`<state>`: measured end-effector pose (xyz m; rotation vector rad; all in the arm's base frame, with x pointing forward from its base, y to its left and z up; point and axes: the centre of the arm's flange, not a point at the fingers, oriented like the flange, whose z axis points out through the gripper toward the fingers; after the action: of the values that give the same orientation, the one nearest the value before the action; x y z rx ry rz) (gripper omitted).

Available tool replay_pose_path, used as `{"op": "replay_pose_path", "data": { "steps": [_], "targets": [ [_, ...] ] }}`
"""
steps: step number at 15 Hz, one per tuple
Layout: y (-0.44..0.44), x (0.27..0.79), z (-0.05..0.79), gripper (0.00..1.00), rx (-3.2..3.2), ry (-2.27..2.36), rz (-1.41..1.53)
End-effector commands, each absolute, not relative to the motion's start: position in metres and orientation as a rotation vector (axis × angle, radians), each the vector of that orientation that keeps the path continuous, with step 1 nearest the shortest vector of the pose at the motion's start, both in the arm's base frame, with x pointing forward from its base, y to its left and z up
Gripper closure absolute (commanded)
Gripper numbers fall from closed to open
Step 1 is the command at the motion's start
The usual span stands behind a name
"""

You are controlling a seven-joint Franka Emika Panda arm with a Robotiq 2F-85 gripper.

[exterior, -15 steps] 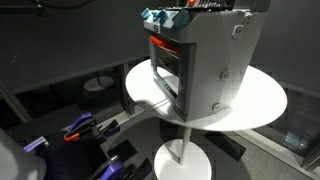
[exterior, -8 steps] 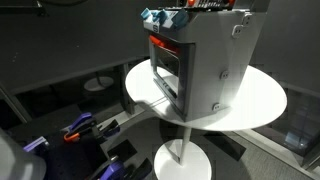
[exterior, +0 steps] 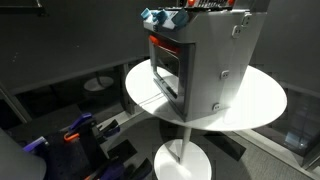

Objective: Push the bottom orange button on the right side of the stove

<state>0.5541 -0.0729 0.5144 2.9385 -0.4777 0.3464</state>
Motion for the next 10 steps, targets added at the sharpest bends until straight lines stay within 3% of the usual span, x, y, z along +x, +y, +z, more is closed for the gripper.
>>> {"op": "replay_pose_path", "data": {
  "steps": [1, 10],
  "targets": [
    [-0.065, 0.520, 0.532, 0.00, 3.015, -0.463, 0.194],
    [-0.052, 0.450, 0.570, 0.00, 3.092, -0.380, -0.065]
  ]
}}
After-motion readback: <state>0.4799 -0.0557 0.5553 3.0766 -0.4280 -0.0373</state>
